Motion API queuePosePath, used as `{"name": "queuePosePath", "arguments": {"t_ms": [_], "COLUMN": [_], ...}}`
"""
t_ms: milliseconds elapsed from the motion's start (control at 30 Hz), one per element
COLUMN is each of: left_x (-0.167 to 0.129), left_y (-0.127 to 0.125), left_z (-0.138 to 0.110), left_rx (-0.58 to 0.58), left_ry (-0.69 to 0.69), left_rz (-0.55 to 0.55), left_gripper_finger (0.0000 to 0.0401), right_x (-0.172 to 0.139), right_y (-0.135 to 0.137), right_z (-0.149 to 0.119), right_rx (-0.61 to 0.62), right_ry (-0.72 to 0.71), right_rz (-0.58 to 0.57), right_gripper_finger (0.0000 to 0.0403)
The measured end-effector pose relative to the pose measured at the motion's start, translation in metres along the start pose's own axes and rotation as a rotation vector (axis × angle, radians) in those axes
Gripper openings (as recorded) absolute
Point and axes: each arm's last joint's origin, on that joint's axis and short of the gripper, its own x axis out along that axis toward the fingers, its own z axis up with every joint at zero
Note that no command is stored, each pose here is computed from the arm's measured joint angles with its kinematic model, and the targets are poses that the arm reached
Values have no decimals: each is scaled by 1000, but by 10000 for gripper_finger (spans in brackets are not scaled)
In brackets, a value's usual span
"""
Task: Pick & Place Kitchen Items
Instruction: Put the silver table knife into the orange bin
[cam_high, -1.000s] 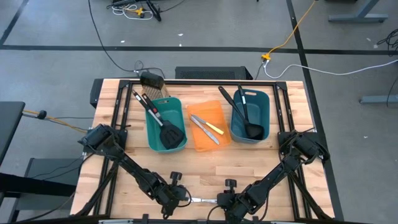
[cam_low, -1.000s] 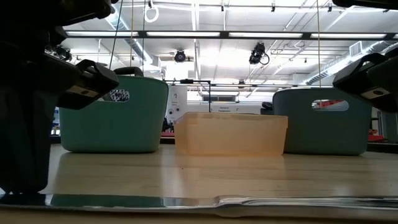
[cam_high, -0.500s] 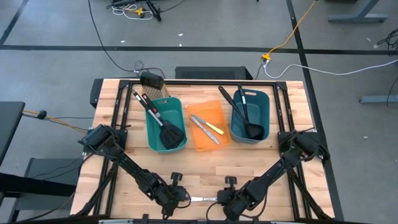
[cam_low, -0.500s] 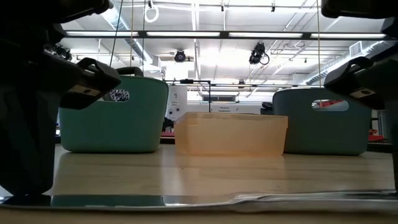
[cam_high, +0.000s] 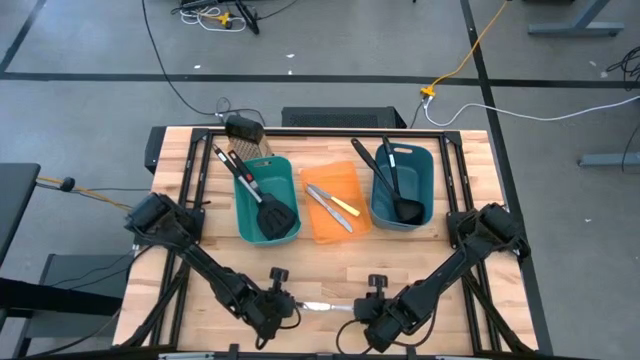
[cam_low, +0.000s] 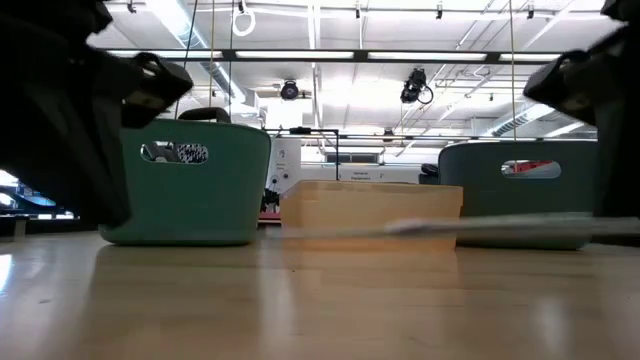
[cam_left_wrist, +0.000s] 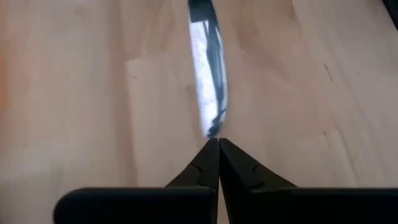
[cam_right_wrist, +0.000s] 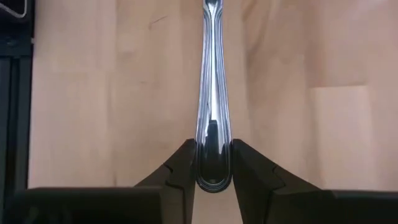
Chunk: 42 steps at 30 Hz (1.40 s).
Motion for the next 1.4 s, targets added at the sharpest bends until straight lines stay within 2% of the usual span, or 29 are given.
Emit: {"name": "queuePosePath", "arguments": {"t_ms": [167, 433, 700, 833, 933, 1000, 1167, 1300, 1400], "left_x": [-14, -37, -41, -41, -40, -44, -71, -107, -136], "left_y": [-6, -23, -37, -38, -36, -28, 10, 42, 69], "left_z": [-3, -7, -12, -4, 3, 11, 41, 61, 70], "left_rx": [5, -12, 4, 62, 156, 205, 234, 254, 260], "left_ry": [-33, -121, -255, -307, -320, -317, -367, -477, -566], "left_rz": [83, 112, 254, 273, 264, 227, 130, -27, -96], "left_gripper_finger": [4, 4, 3, 3, 3, 2, 2, 2, 1], "right_x": [-22, -53, -94, -101, -101, -101, -108, -103, -102], "right_y": [-5, -17, -42, -66, -88, -106, -152, -173, -182], "right_z": [-2, -5, -1, -2, 6, 12, 17, 17, 21], "right_rx": [16, 49, 159, 163, 113, 71, 104, 86, 76], "right_ry": [-25, -77, -356, -469, -539, -594, -713, -712, -739], "right_rz": [-58, -164, -305, -286, -181, -126, -92, -70, -79], "right_gripper_finger": [88, 88, 88, 88, 88, 88, 88, 87, 86]}}
